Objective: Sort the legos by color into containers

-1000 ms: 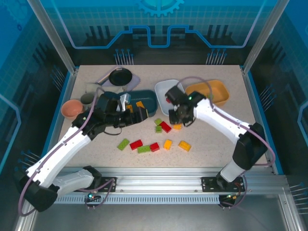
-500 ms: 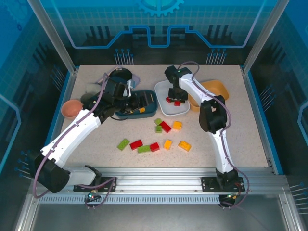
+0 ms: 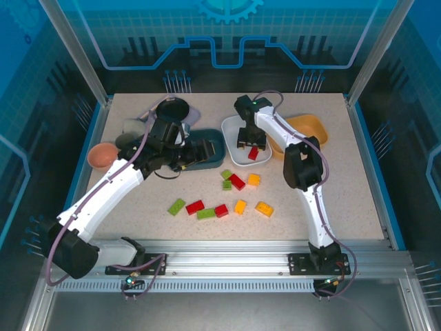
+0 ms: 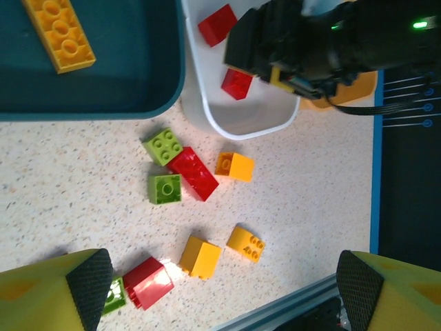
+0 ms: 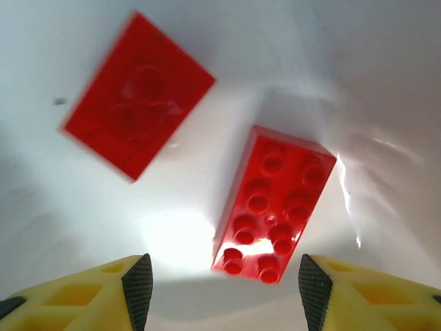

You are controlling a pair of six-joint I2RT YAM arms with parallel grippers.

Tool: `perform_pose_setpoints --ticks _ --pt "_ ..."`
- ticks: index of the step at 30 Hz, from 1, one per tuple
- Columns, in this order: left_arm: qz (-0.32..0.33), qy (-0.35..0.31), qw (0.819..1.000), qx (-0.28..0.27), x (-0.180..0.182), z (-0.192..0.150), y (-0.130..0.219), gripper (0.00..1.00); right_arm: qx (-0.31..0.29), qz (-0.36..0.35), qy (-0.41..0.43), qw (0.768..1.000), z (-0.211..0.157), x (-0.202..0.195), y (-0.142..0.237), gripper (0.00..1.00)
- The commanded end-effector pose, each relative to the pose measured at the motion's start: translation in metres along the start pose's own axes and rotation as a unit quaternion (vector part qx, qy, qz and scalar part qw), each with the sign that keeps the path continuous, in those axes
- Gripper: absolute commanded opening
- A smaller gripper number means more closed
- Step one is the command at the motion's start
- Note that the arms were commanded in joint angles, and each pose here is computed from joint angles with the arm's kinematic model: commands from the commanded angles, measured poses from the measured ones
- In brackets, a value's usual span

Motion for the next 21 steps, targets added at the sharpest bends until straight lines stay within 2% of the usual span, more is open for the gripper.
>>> perform_pose_setpoints --ticks 1,6,10,13,15,18,21 --pt "0.031 0.038 0.998 0.035 0.017 -0.017 -0.002 0.87 -0.104 0.073 0.066 0.99 -0.006 0.02 0.091 0.59" --pt "0.039 0.083 0.992 0.081 0.023 -0.033 -0.027 0.83 -0.2 0.159 0.137 0.957 -0.055 0.008 0.144 0.59" --pt "0.051 0.063 0.99 0.119 0.02 -0.048 -0.044 0.8 -0.183 0.172 0.148 0.956 -0.105 -0.036 0.135 0.59" --pt "0.058 0.026 0.986 0.155 0.013 -0.066 -0.06 0.77 -0.158 0.173 0.143 0.962 -0.141 -0.074 0.126 0.59" --pt "0.064 -0.022 0.981 0.182 0.005 -0.08 -0.073 0.75 -0.148 0.186 0.142 0.961 -0.164 -0.097 0.126 0.59" --pt "0.078 -0.099 0.967 0.222 -0.008 -0.105 -0.093 0.74 -0.131 0.2 0.136 0.961 -0.191 -0.125 0.129 0.62" --pt "0.086 -0.142 0.953 0.253 -0.019 -0.126 -0.114 0.75 -0.12 0.223 0.135 0.958 -0.211 -0.142 0.137 0.65"
Point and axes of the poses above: each hand's point on the last joint's axis, 136 mm out from that joint toward the fingers, its own y axis back along the fingers, its own x axis along the line the jaws close on, z = x × y, the point moved 2 cm from there along y, back along the fingers, and after that the axes turned 11 degrees about -y, right-handed, at the moved point
